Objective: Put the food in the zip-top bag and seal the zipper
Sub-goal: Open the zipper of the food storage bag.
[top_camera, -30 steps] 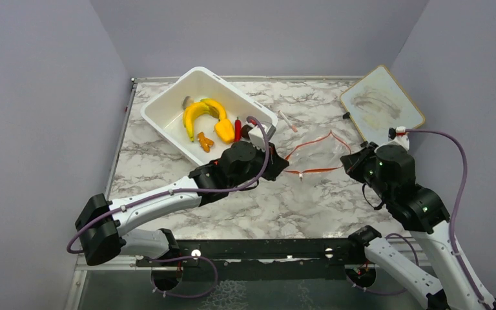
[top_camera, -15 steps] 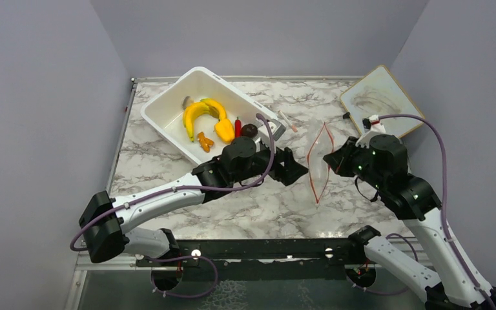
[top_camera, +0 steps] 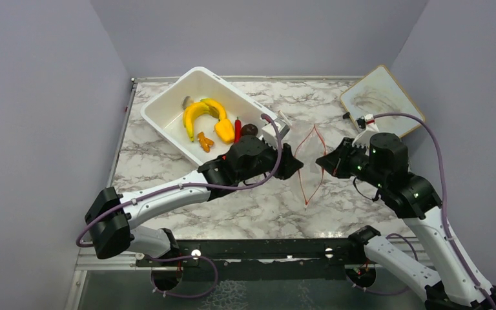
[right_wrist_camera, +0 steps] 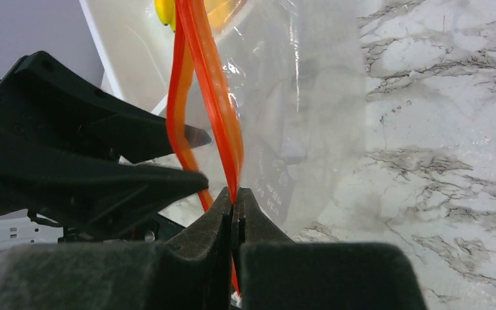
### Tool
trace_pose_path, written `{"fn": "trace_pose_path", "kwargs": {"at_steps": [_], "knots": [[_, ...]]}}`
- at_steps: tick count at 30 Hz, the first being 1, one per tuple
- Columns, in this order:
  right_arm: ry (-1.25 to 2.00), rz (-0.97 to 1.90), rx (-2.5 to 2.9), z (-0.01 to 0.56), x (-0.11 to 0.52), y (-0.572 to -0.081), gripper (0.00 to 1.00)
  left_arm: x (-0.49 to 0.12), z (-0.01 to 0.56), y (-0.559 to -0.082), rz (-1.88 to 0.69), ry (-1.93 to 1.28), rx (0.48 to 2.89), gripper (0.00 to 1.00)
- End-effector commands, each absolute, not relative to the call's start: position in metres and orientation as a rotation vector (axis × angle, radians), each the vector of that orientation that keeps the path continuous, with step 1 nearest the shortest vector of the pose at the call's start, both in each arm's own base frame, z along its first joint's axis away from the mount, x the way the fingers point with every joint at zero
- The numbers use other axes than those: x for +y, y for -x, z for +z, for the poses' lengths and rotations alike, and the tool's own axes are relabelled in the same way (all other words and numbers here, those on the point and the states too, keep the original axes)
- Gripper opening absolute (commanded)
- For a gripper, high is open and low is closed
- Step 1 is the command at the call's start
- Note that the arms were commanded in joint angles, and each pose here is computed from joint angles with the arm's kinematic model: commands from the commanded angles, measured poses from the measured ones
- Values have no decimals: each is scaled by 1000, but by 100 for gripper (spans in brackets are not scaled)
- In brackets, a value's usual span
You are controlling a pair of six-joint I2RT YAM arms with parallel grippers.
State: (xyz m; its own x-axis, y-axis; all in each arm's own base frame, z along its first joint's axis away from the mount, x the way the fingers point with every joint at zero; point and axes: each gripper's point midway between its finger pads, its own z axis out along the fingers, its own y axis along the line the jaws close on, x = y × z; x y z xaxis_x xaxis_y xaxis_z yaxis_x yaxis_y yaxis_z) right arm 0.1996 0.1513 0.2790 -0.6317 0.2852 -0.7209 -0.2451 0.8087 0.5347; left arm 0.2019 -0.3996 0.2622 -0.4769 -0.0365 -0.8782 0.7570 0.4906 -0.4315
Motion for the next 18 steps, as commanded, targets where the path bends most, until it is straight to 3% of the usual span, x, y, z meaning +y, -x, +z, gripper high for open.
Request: {"fn": "trace_pose_path", "kwargs": {"at_steps": [1, 4, 12, 18], "knots": [[4, 792, 2092, 294, 150, -192, 1, -378, 262, -212, -991, -521, 1827, 26], [7, 728, 2099, 296, 142, -193, 1, -368, 264, -213, -969, -498, 1817, 0], [-116, 433, 2130, 293, 95, -197, 1, -353, 261, -216, -933, -408, 1877, 0], [-46, 541, 2165, 309, 111, -186, 1, -355, 271, -217, -945, -354, 1936, 0]]}}
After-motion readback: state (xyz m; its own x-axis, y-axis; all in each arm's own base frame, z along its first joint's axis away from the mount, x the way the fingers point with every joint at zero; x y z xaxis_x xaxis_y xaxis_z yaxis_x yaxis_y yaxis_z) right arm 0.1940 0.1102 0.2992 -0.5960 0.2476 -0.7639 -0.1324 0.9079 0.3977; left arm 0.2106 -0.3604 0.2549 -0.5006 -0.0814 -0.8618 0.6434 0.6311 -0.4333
